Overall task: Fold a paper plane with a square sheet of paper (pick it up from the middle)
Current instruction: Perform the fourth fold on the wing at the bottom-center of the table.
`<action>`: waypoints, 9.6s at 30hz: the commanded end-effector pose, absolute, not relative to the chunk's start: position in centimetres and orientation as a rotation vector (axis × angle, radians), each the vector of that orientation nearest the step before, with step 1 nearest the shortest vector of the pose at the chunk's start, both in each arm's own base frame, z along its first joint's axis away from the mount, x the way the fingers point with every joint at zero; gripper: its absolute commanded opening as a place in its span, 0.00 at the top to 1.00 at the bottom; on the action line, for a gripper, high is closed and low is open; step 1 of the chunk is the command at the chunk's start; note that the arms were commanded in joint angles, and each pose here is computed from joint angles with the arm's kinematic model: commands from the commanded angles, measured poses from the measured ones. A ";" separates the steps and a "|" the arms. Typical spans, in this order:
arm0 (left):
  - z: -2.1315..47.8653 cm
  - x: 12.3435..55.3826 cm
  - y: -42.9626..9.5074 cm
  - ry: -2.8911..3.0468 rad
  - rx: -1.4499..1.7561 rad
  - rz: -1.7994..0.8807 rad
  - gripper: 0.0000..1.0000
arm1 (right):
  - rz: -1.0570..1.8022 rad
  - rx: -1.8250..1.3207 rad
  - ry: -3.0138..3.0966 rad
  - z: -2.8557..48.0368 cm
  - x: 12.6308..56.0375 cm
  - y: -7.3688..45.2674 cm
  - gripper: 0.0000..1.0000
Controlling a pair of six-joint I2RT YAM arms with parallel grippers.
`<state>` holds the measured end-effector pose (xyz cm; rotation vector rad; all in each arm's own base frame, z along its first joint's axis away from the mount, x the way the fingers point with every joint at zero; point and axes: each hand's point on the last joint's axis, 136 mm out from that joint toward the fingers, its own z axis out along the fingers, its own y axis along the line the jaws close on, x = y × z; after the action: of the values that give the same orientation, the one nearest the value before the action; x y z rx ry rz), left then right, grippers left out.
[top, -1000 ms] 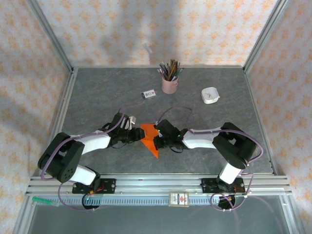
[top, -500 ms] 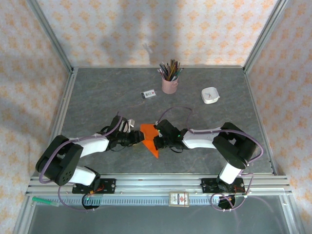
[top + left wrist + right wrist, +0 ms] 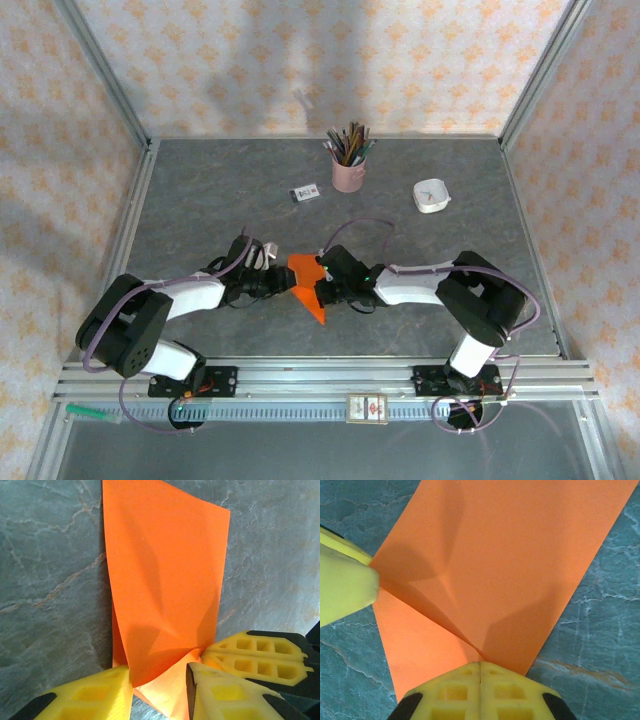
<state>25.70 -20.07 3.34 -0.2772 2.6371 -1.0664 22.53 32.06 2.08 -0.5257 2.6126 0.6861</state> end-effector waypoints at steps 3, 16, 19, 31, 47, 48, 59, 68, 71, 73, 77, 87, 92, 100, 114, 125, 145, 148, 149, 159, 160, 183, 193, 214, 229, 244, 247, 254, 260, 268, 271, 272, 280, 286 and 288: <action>4.3 26.2 -20.6 2.605 -0.204 -1.081 0.68 | 0.525 -0.512 2.709 -0.4 21.5 29.0 1.00; 4.2 25.9 -20.6 2.637 -0.167 -1.067 0.89 | 0.510 -0.545 2.701 -0.2 21.8 29.3 0.97; 4.3 25.9 -20.4 2.641 -0.193 -1.053 0.94 | 0.501 -0.560 2.685 0.3 22.1 29.5 0.95; 5.4 24.7 -19.0 2.628 -0.513 -1.064 1.00 | 0.621 -0.623 2.489 8.5 23.0 31.3 0.75; 6.1 23.6 -18.6 2.649 -0.818 -1.107 1.00 | 0.604 -0.541 2.281 8.4 19.6 35.1 0.57; 6.1 23.6 -18.6 2.653 -0.820 -1.111 1.00 | 0.588 -0.538 2.277 8.1 19.6 35.1 0.58; 6.1 23.5 -18.7 2.678 -0.802 -1.099 1.00 | 0.496 -0.580 2.282 5.3 18.7 36.5 0.57; 5.8 23.3 -18.7 2.683 -0.804 -1.104 1.00 | 0.415 -0.588 2.281 4.4 19.5 37.6 0.56; 5.6 23.2 -18.7 2.683 -0.810 -1.107 1.00 | 0.402 -0.579 2.282 4.4 19.8 37.8 0.57; 5.4 23.1 -18.7 2.683 -0.813 -1.109 1.00 | 0.399 -0.577 2.281 4.4 19.9 37.9 0.58; 5.3 23.1 -18.7 2.686 -0.812 -1.107 1.00 | 0.386 -0.580 2.290 4.0 19.8 37.8 0.62; 5.2 23.0 -18.5 2.684 -0.815 -1.097 1.00 | 0.398 -0.567 2.297 3.9 19.8 37.9 0.69; 5.3 22.9 -18.5 2.679 -0.820 -1.104 1.00 | 0.387 -0.553 2.303 3.6 19.9 37.9 0.71; 5.3 22.9 -18.5 2.680 -0.814 -1.107 1.00 | 0.362 -0.550 2.301 3.3 20.1 37.6 0.69; 6.2 23.1 -18.8 2.712 -0.790 -1.092 1.00 | 0.415 -0.591 2.257 5.4 19.3 36.3 0.57; 6.3 23.1 -19.1 2.720 -0.785 -1.119 1.00 | 0.381 -0.634 2.258 4.7 19.6 37.4 0.60; 5.8 23.0 -19.1 2.738 -0.767 -1.098 1.00 | 0.322 -0.617 2.266 4.3 20.1 36.9 0.82; 5.7 23.0 -19.0 2.739 -0.768 -1.097 1.00 | 0.316 -0.608 2.264 4.2 20.1 36.8 0.87; 5.7 23.0 -19.0 2.738 -0.766 -1.096 1.00 | 0.316 -0.604 2.263 4.3 20.2 36.7 0.89; 6.8 23.9 -18.6 2.706 -0.703 -1.053 0.91 | 0.320 -0.560 2.238 4.7 20.4 35.7 1.00; 7.1 24.1 -18.4 2.693 -0.699 -1.042 0.87 | 0.332 -0.557 2.235 4.8 20.3 35.6 1.00; 9.5 23.5 -21.9 2.535 -0.541 -1.311 0.94 | 0.677 -0.507 2.187 6.2 19.8 34.4 1.00; 7.0 24.3 -22.3 2.602 -0.494 -1.238 1.00 | 0.696 -0.496 2.187 5.9 19.6 34.1 1.00; 1.2 22.4 -20.4 2.695 -0.549 -1.105 1.00 | 0.853 -0.363 2.194 5.5 19.1 34.6 1.00; 0.0 21.8 -19.6 2.722 -0.550 -1.048 1.00 | 0.956 -0.186 2.255 4.5 18.9 33.8 1.00; -0.6 21.5 -19.3 2.733 -0.563 -1.024 1.00 | 1.083 -0.138 2.265 4.5 18.2 34.8 1.00; -0.7 21.5 -19.2 2.735 -0.563 -1.022 1.00 | 1.094 -0.150 2.264 4.6 18.1 35.1 1.00; -0.8 21.4 -19.2 2.738 -0.565 -1.018 1.00 | 1.134 -0.155 2.268 4.5 17.8 35.6 1.00; -1.0 21.3 -19.1 2.741 -0.575 -1.009 1.00 | 1.139 -0.128 2.259 4.8 18.0 35.5 1.00; -1.0 21.3 -18.9 2.746 -0.573 -0.996 1.00 | 1.129 -0.056 2.265 4.3 18.3 34.4 1.00; -1.1 21.3 -18.8 2.748 -0.576 -0.990 1.00 | 1.144 -0.027 2.263 4.3 18.4 34.1 1.00; -1.1 21.2 -18.8 2.750 -0.576 -0.989 1.00 | 1.148 -0.015 2.261 4.3 18.4 33.9 1.00; -1.1 21.2 -18.8 2.751 -0.580 -0.983 1.00 | 1.165 0.070 2.267 3.8 18.6 33.1 1.00; -1.2 21.3 -18.8 2.754 -0.580 -0.981 1.00 | 1.195 0.115 2.273 3.4 18.4 33.0 1.00; -1.1 21.3 -18.8 2.751 -0.581 -0.984 1.00 | 1.200 0.135 2.274 3.2 18.5 32.9 1.00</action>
<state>22.45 -20.47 1.36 -0.5421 2.6797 -1.1334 18.31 33.66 4.05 0.0773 2.2661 1.2102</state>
